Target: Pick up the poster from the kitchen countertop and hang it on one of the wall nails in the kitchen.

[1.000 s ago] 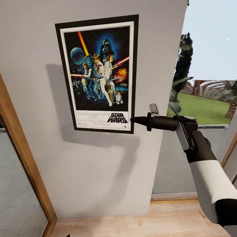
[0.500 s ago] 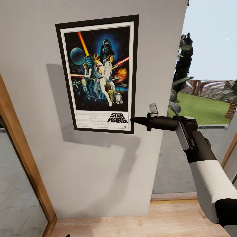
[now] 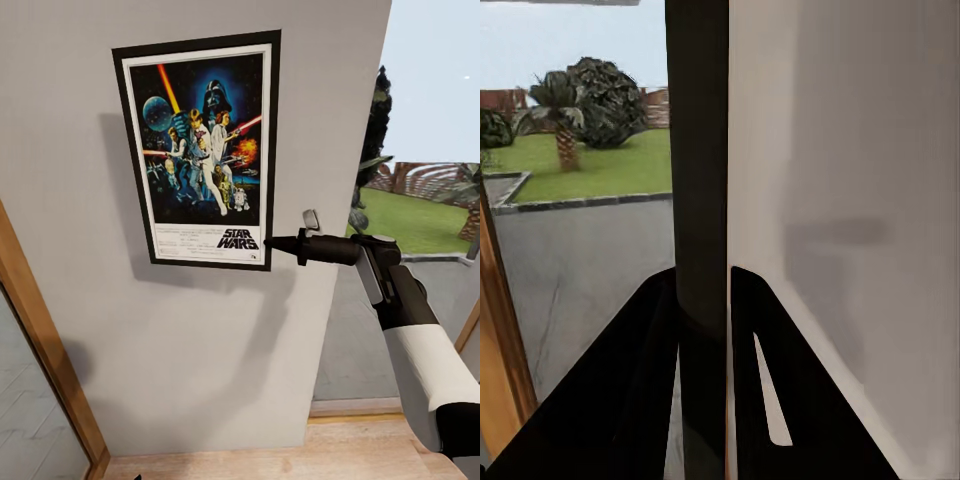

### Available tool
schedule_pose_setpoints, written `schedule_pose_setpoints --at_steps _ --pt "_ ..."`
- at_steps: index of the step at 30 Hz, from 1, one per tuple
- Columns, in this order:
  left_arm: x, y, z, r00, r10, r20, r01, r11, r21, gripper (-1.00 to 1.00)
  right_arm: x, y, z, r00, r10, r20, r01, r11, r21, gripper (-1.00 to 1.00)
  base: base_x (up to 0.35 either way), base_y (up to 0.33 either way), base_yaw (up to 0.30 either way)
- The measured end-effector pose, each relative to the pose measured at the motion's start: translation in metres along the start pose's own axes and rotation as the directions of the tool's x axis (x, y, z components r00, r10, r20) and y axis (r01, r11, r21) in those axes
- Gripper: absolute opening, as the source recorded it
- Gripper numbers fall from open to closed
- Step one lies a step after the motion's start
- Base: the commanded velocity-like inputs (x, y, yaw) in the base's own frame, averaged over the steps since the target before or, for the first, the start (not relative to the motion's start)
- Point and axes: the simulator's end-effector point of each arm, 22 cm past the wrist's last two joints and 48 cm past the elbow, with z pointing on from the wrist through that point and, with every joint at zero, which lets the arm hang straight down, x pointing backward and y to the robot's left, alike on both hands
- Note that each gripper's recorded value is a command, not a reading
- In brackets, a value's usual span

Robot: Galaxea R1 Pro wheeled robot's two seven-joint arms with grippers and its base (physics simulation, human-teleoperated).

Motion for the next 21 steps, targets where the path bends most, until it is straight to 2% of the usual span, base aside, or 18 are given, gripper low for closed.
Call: schedule_pose_setpoints --at_steps 14,21 --pt "-0.0001 0.0 0.0 1.0 0.0 0.0 0.0 1.0 0.0 1.0 0.0001 0.0 0.0001 1.0 0.0 0.0 0.0 1.0 0.0 -1.0 0.007 0.0 0.0" --pt "-0.0001 -0.0001 -0.0002 1.0 0.0 0.0 0.0 1.0 0.0 1.0 -0.0003 0.0004 0.0 1.0 0.0 0.0 0.0 1.0 0.0 -1.0 0.19 0.0 0.0"
